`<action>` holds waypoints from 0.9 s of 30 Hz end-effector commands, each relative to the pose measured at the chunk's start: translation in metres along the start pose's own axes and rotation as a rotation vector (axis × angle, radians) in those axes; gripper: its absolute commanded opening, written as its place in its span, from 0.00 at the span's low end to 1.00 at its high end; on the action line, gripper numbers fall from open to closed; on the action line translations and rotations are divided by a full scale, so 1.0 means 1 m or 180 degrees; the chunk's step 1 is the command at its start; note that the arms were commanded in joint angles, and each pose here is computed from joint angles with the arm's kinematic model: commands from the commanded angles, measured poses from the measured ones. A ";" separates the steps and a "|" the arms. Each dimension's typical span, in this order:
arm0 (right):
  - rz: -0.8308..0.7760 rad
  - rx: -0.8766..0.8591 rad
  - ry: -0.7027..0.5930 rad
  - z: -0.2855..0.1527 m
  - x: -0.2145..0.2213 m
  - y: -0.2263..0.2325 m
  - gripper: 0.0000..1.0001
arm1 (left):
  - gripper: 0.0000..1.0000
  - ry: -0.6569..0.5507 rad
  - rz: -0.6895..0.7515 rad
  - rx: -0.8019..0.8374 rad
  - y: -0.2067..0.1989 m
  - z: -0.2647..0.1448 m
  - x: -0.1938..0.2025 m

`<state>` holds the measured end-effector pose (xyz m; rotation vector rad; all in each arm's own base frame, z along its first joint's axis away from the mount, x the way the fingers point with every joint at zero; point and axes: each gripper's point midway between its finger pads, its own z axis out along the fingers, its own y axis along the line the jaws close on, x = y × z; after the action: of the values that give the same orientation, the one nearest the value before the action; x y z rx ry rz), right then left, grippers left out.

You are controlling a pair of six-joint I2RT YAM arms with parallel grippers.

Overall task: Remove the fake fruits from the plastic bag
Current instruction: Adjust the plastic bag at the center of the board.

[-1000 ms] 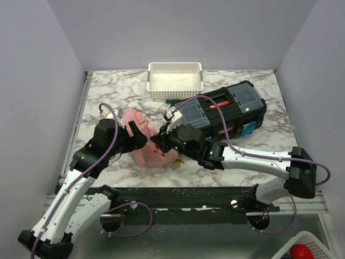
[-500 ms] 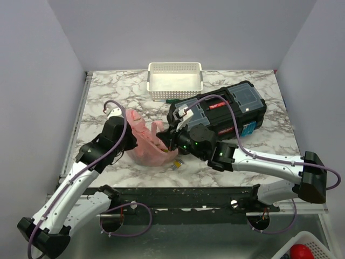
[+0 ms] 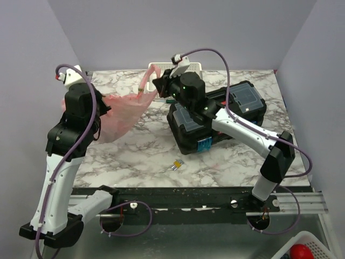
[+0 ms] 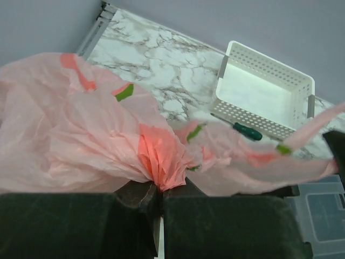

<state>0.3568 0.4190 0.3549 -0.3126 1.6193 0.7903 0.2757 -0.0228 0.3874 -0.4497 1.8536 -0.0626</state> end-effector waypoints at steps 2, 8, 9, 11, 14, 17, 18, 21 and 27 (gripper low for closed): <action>-0.0177 -0.0119 0.0085 0.015 -0.011 0.004 0.02 | 0.00 0.0409 -0.0058 0.0185 0.017 -0.026 0.051; -0.0416 0.0215 0.0231 0.014 0.024 -0.029 0.19 | 0.00 0.1478 -0.0404 0.0607 0.017 -0.046 0.175; -0.0425 0.0281 0.0290 0.012 0.031 -0.035 0.30 | 0.00 0.1601 -0.0505 0.0711 0.013 -0.049 0.188; -0.0408 0.0385 0.0412 0.005 0.040 -0.043 0.46 | 0.00 0.1806 -0.0558 0.1081 -0.001 -0.058 0.207; -0.0295 0.0587 0.0780 -0.020 0.059 -0.055 0.66 | 0.00 0.2065 -0.0616 0.1385 -0.014 -0.070 0.220; 0.0025 0.0753 0.1001 -0.056 0.071 -0.061 0.78 | 0.00 0.2128 -0.0603 0.1497 -0.019 -0.075 0.220; 0.0156 0.0731 0.1042 -0.070 0.075 -0.057 0.80 | 0.00 0.2133 -0.0598 0.1510 -0.020 -0.076 0.218; 0.0232 0.0706 0.0959 -0.110 0.073 -0.044 0.85 | 0.00 0.2101 -0.0538 0.1651 -0.024 -0.082 0.212; 0.0621 0.0367 0.0945 -0.164 0.062 -0.014 0.91 | 0.00 0.1958 -0.0429 0.1705 -0.026 -0.090 0.190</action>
<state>0.2546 0.3259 0.2918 -0.2591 1.9591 0.7212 0.1550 -0.1233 0.2270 -0.2555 2.3350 -0.8064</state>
